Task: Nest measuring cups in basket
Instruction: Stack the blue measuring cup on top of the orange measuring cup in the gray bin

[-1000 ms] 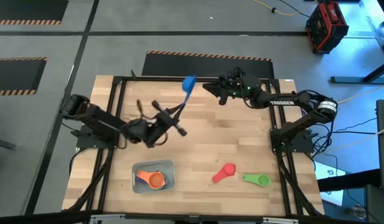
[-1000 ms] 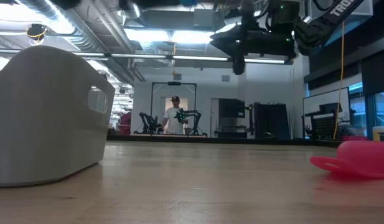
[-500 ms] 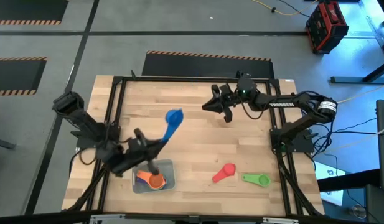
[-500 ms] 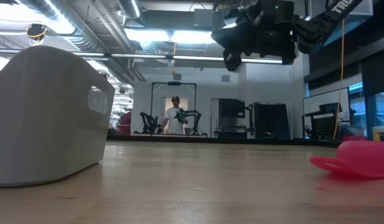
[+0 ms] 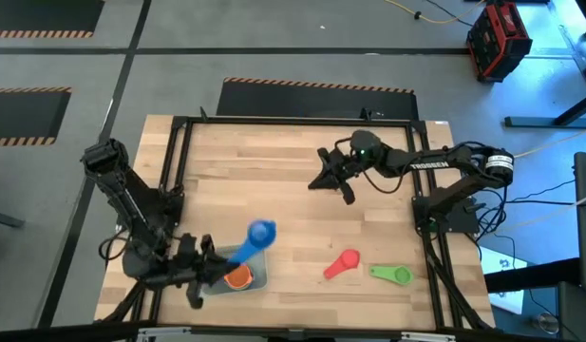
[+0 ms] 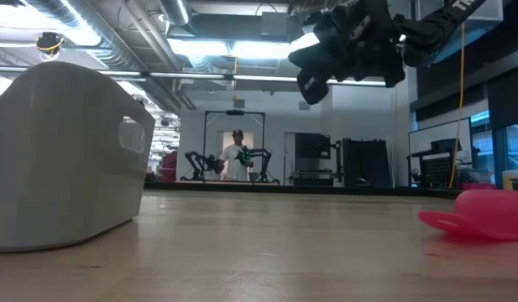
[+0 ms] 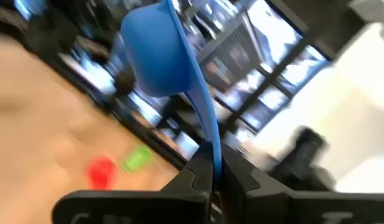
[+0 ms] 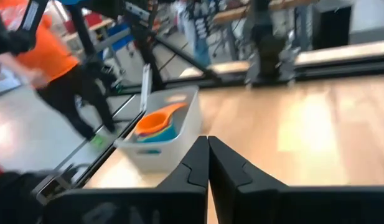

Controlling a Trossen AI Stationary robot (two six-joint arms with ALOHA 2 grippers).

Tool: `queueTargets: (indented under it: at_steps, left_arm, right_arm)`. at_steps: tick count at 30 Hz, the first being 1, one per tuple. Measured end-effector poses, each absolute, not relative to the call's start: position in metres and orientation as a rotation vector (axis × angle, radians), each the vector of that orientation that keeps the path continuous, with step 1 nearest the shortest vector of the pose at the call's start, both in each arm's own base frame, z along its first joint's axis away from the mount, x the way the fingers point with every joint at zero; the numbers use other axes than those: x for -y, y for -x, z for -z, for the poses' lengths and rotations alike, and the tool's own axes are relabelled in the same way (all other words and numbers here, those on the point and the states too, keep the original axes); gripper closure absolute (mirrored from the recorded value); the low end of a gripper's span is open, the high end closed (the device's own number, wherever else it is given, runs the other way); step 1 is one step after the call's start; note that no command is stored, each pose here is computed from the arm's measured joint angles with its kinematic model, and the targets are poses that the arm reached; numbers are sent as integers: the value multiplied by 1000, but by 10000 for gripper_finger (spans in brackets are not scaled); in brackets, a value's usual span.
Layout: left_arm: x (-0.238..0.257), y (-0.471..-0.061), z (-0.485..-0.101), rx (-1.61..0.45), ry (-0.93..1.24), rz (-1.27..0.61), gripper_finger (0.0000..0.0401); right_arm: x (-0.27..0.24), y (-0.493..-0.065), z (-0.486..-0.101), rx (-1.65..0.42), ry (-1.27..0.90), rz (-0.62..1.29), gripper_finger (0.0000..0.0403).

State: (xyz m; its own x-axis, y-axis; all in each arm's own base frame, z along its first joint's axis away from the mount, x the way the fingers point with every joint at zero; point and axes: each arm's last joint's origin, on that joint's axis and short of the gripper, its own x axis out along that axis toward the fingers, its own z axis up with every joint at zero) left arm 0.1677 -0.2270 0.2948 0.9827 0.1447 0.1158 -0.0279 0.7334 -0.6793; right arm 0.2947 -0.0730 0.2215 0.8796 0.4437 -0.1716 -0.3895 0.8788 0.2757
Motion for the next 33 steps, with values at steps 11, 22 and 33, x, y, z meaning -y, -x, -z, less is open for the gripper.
queueTargets:
  at_steps: [11, 22, 33]
  left_arm:
    - [239, -170, -261, -194, 1079, 153, 400]
    - [239, -163, -234, -557, 1167, 130, 399]
    - [219, -129, -249, -659, 1040, 115, 399]
  right_arm:
    - [23, -300, -213, -326, -213, -602, 394]
    - [-20, -301, -209, -388, -190, -659, 391]
    - [-58, -295, -201, -489, -147, -603, 391]
